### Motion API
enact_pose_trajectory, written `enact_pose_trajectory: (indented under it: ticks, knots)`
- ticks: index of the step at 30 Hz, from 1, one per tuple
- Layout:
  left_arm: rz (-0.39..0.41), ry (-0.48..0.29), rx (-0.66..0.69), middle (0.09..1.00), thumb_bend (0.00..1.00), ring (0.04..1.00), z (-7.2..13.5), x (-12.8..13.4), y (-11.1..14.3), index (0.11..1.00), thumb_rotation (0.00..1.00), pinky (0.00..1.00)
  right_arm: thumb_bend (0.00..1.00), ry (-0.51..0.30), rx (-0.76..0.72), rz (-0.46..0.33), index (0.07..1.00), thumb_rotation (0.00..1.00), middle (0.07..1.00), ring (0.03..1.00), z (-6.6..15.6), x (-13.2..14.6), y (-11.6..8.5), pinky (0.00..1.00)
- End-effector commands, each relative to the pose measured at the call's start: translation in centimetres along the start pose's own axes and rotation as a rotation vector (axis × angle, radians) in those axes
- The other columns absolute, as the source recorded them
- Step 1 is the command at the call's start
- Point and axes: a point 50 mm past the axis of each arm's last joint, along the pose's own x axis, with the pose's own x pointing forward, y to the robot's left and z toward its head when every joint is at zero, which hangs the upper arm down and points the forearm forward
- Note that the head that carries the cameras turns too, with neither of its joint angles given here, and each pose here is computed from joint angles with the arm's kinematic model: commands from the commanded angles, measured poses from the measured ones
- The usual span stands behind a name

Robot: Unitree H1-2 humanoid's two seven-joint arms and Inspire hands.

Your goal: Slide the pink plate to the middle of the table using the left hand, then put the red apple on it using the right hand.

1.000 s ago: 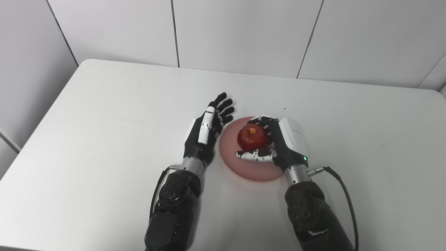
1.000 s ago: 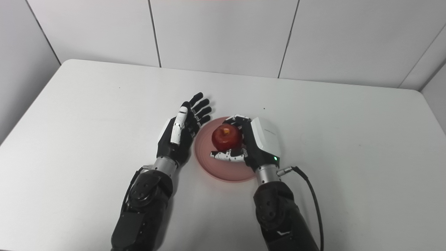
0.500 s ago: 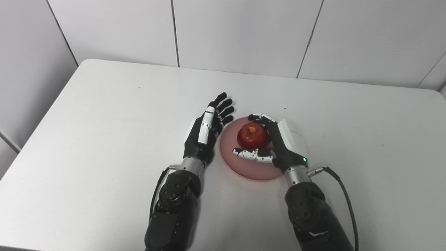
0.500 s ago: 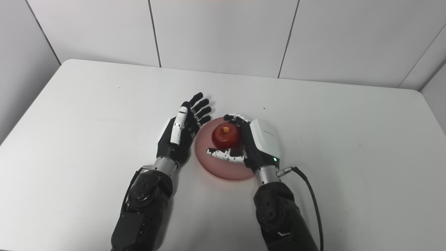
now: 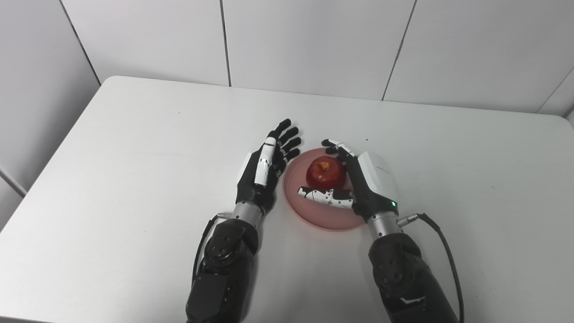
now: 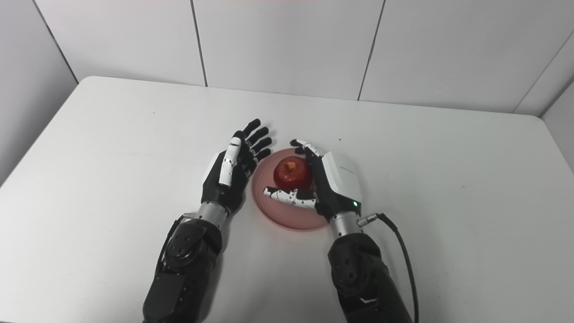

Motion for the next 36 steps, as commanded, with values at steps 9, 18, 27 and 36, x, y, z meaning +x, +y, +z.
enact_pose_trajectory:
  ticks: [9, 18, 27, 36]
  knots:
    - [0.050, 0.084, -0.015, 0.896, 0.36, 0.888, -1.9, -1.1, 1.1, 0.879, 1.00, 0.89, 1.00, -0.099, 0.004, -0.091, 0.926, 0.66, 0.886, 0.826, 1.7, -0.2, -1.8, 0.72]
    - [0.048, 0.088, -0.008, 0.899, 0.36, 0.901, -1.8, -1.1, 1.1, 0.882, 1.00, 0.89, 1.00, -0.156, 0.042, -0.150, 0.949, 0.68, 0.917, 0.868, 2.4, -0.5, -3.2, 0.77]
    - [0.058, 0.084, -0.030, 0.884, 0.37, 0.887, -2.0, -1.1, 1.3, 0.863, 1.00, 0.89, 1.00, -0.199, 0.097, -0.238, 0.945, 0.66, 0.929, 0.888, 2.8, -0.9, -5.4, 0.78]
    - [0.054, 0.080, -0.006, 0.884, 0.37, 0.867, -2.0, -1.1, 1.7, 0.868, 1.00, 0.86, 1.00, -0.138, 0.172, -0.350, 0.941, 0.72, 0.917, 0.895, 1.3, -1.6, -7.4, 0.82]
